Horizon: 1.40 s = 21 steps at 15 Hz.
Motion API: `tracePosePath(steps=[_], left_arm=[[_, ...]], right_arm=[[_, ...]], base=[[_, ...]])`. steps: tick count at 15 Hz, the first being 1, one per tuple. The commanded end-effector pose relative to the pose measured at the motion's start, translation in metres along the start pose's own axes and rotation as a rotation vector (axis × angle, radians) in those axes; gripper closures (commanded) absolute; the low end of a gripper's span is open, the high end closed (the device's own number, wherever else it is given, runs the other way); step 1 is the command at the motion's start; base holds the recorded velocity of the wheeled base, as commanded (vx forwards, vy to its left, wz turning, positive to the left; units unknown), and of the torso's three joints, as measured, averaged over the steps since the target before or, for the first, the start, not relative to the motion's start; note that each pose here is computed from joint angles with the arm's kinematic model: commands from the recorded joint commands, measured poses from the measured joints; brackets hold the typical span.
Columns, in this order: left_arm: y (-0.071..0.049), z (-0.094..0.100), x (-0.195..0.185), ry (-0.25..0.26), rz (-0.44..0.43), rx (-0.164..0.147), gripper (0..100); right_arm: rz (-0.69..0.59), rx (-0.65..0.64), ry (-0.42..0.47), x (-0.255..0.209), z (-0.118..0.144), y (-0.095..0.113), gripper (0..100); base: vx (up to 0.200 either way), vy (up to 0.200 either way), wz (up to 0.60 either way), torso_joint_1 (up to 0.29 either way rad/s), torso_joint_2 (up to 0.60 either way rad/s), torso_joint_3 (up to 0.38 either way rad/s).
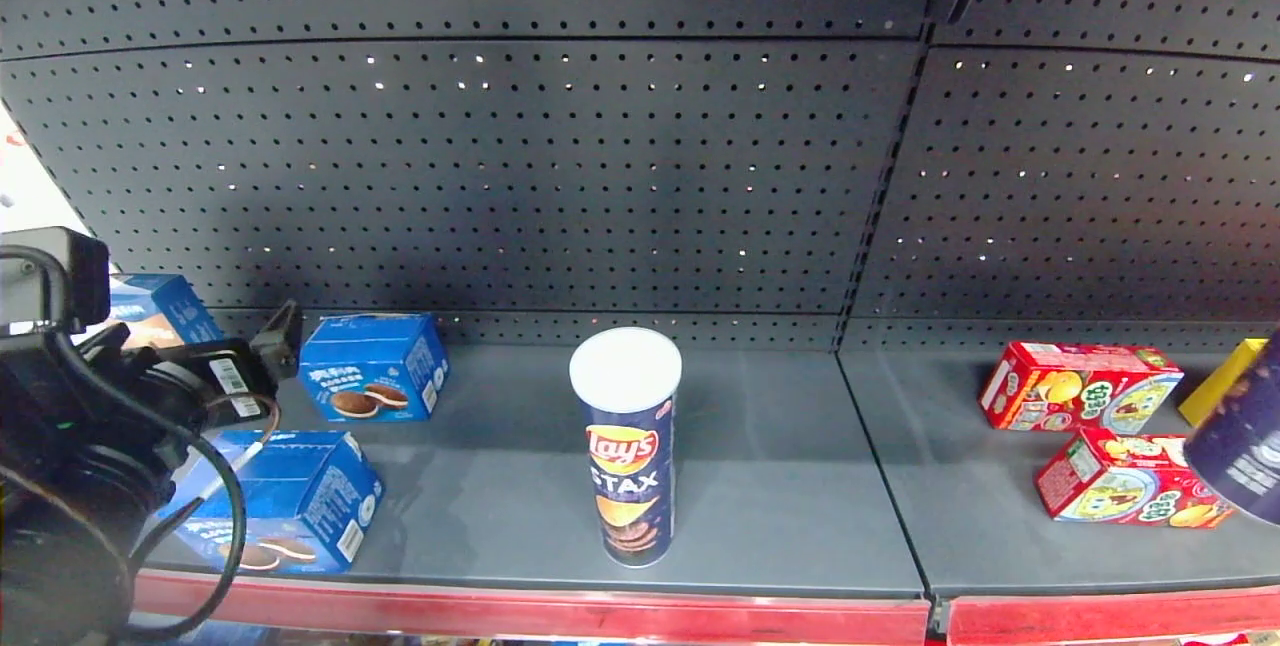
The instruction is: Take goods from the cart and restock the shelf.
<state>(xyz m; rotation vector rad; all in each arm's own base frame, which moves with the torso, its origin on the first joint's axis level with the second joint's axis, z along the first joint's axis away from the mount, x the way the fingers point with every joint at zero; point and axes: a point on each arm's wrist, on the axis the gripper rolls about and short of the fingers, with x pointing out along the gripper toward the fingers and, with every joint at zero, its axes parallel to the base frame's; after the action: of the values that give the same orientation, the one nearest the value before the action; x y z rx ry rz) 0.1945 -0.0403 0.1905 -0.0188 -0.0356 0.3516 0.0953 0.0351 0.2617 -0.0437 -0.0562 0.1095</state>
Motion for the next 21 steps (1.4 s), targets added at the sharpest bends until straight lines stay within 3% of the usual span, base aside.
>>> tracePosePath(steps=[1,5,9,17,21], left_arm=[[-0.005,0.000,0.019,0.007,0.032,0.007,0],[0.000,0.006,0.029,-0.014,0.076,-0.005,0],[0.005,0.007,0.026,-0.017,0.093,-0.005,0],[0.015,0.016,0.016,-0.056,0.110,-0.028,0],[0.016,0.018,0.015,-0.063,0.110,-0.032,0]], right_arm=[[0.120,0.024,0.074,0.062,-0.019,0.039,100],[0.278,0.086,0.182,0.122,-0.042,0.057,100],[0.254,0.128,0.038,0.189,-0.036,0.062,100],[0.361,0.084,0.117,0.190,-0.039,0.089,100],[0.454,-0.007,0.132,0.183,-0.050,0.121,100]], base=[[0.000,0.000,0.00,0.000,0.00,0.000],[0.000,0.000,0.00,0.000,0.00,0.000],[0.000,0.000,0.00,0.000,0.00,0.000],[0.000,0.000,0.00,0.000,0.00,0.000],[0.000,0.000,0.00,0.000,0.00,0.000]])
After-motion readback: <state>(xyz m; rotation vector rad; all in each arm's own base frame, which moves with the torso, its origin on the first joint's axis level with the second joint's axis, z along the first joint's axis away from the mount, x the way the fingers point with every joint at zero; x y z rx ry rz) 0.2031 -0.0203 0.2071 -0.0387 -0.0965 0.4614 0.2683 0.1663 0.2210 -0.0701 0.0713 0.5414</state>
